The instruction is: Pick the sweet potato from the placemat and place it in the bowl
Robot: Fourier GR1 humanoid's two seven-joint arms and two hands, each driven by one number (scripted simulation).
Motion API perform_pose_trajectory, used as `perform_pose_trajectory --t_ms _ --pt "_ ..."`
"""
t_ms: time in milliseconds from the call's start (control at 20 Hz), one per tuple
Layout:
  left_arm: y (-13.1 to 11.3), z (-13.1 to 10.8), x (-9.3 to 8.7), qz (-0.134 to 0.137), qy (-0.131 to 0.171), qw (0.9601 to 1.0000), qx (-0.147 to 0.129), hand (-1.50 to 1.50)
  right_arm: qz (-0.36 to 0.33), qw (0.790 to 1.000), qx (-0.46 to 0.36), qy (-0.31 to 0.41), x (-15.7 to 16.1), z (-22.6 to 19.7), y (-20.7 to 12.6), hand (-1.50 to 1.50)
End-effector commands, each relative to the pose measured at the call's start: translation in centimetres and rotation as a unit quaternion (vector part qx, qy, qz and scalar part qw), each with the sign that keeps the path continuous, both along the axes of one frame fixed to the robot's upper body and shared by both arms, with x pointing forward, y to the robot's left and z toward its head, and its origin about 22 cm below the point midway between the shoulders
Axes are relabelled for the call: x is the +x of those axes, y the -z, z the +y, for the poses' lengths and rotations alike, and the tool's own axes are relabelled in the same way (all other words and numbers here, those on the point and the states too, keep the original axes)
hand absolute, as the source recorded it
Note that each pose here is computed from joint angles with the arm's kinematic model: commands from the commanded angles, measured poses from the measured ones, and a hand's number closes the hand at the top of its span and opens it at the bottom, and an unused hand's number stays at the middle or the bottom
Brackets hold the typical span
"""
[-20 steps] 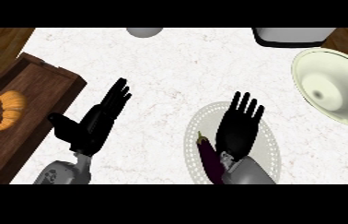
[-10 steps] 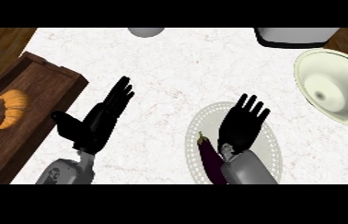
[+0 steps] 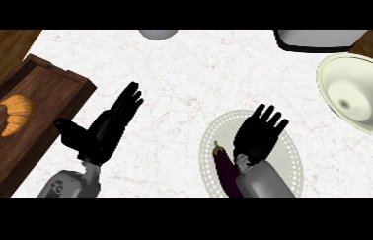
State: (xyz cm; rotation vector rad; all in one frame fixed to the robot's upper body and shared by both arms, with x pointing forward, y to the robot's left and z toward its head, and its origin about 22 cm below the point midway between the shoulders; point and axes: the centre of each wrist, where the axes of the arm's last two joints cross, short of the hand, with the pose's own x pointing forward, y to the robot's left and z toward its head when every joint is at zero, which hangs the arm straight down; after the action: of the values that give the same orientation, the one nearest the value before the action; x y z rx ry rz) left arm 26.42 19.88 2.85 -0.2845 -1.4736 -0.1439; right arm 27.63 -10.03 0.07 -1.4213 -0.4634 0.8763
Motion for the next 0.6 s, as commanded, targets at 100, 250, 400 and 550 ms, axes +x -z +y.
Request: perform_pose_trajectory --t_ms 100,250,400,550 --pt "-0.4 -0.5 0.0 0.000 -0.009 1.0000 -0.004 0.00 0.019 0.992 -0.061 0.110 0.6 0.3 1.2 -1.50" --pt "0.1 0.0 -0.3 -0.003 -0.007 1.0000 0.004 0.00 0.012 0.992 -0.062 0.112 -0.1 0.1 1.8 -1.50" --pt "0.2 0.9 0.5 -0.003 -0.008 0.9999 0.007 0.00 0.005 0.991 -0.071 0.109 0.1 0.3 1.3 -1.50" --pt "0.2 0.8 -0.1 -0.005 -0.004 1.0000 0.001 0.00 -0.001 0.991 -0.066 0.119 0.7 0.0 1.5 -1.50"
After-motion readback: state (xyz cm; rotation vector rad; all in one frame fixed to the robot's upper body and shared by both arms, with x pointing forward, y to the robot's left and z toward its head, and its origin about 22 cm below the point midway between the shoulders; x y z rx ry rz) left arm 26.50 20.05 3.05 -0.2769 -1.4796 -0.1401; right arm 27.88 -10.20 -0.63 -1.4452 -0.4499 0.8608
